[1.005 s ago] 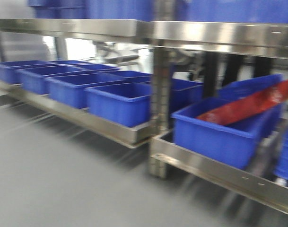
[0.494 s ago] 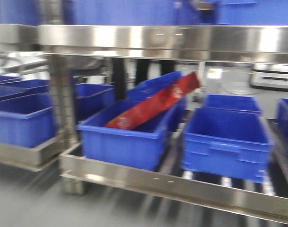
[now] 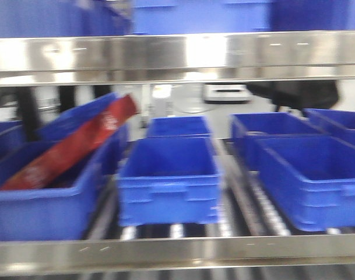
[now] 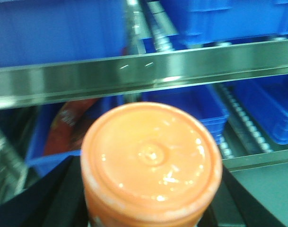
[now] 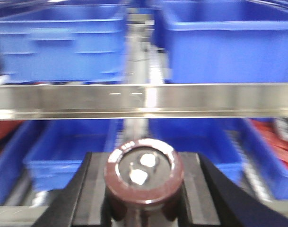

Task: Place cylindrical capacitor in blue bin on shelf
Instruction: 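Drive up to the shelf, stopping before the blue bins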

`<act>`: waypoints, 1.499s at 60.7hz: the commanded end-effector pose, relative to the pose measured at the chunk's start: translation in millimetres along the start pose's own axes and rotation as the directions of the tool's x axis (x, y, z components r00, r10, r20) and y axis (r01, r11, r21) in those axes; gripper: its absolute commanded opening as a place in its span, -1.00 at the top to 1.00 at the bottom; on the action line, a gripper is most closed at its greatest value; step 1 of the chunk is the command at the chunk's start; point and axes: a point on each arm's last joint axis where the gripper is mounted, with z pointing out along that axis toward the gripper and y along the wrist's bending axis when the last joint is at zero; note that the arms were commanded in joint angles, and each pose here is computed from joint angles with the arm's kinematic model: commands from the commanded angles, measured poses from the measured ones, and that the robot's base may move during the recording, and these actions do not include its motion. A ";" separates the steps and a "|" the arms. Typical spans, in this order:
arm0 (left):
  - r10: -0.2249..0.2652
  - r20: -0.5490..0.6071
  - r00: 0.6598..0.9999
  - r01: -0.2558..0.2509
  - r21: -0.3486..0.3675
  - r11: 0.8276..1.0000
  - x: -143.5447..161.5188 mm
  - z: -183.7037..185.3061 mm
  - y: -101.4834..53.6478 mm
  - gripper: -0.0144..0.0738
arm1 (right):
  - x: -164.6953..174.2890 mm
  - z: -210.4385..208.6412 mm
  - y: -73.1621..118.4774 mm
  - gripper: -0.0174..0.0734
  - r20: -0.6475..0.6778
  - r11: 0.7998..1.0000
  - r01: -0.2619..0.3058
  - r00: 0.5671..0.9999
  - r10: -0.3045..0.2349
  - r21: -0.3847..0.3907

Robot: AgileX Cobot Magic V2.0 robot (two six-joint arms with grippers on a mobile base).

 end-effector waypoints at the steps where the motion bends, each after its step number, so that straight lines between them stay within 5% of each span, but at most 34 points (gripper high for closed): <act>1: 0.002 0.041 0.999 -0.003 0.005 1.000 -4.7 -3.1 -0.6 0.92 | -2.5 -0.1 -0.5 0.94 0.023 1.000 0.007 1.000 -0.007 0.005; 91: 0.003 0.039 0.999 -0.003 0.005 1.000 -4.7 -2.4 -0.6 0.92 | -2.5 -0.1 -0.5 0.94 0.023 1.000 0.007 1.000 -0.007 0.005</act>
